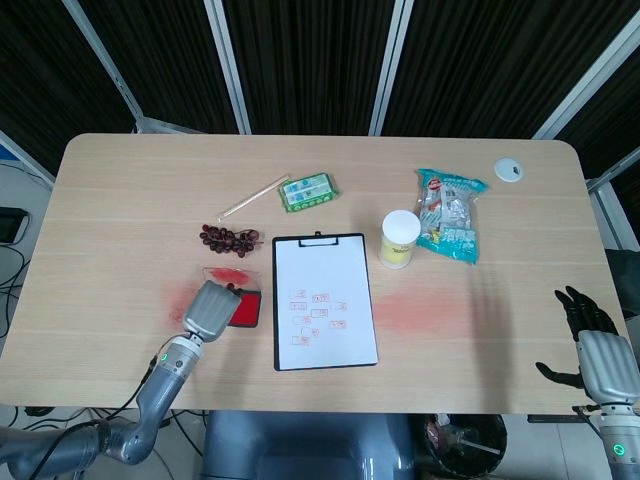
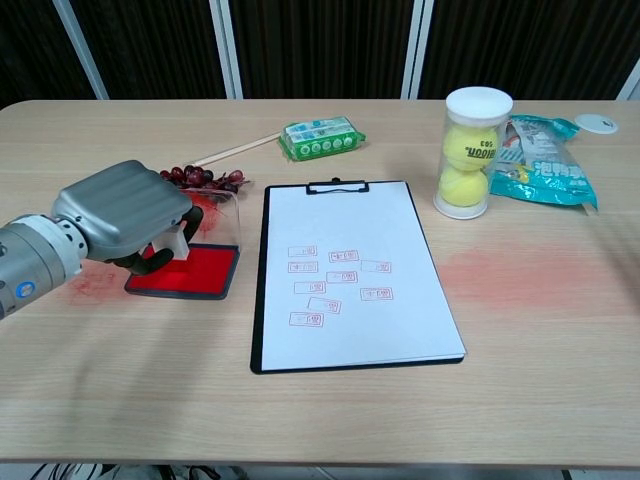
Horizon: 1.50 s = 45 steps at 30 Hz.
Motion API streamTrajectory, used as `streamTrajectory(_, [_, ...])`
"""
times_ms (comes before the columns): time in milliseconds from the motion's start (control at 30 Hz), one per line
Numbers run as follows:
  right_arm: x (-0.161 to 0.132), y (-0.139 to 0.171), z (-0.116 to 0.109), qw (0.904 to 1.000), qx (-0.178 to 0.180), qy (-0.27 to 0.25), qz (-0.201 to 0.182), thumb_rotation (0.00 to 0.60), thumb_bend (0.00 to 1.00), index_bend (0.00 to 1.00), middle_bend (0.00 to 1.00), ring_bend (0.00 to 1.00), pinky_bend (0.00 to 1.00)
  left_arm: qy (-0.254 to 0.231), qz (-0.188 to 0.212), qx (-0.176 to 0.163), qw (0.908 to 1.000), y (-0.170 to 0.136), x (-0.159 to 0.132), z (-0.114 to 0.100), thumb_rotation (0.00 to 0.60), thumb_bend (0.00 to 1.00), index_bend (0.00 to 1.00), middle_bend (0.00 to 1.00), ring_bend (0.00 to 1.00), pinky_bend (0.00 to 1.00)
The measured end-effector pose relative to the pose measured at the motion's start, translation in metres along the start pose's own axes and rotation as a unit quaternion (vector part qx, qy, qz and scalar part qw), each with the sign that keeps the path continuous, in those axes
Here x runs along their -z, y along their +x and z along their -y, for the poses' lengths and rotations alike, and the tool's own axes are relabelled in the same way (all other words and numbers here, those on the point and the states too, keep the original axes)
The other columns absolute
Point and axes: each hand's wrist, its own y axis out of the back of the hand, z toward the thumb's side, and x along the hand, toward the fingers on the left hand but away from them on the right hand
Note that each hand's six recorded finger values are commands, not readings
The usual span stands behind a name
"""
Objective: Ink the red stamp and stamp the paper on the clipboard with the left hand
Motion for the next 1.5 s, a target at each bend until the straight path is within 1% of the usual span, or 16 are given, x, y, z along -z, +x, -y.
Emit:
streamTrajectory(400, [0.0,0.0,0.0,1.0,-0.001,-0.002,0.001,0.6,0.14,0.0,0.0,0.0,0.13,0.009,0.002,0.014,0.9998,0.0,-0.003,0.009,0.6,0.47,0.66,0.73,0.95,1.0])
streamTrajectory(1167, [0.001,0.0,0.0,1.0,-0.003,-0.006,0.002,0.6,0.14,0.0,0.0,0.0,0.13,0.012,0.009,0.022,0.9996,-0.001,-0.008,0.016,0.6,0.47,0.67,0.73,0.95,1.0])
streamTrajectory(1333, [0.001,0.0,0.0,1.0,-0.002,-0.006,0.002,0.6,0.14,0.0,0.0,0.0,0.13,0.012,0.007,0.019,0.9997,-0.001,-0.007,0.014,0.6,0.47,0.67,0.73,0.95,1.0])
streamTrajectory(1500, [0.001,0.001,-0.001,1.0,-0.002,-0.006,0.002,0.6,0.14,0.0,0.0,0.0,0.13,0.011,0.006,0.011,0.9999,-0.001,-0.005,0.008,0.6,0.47,0.67,0.73,0.95,1.0])
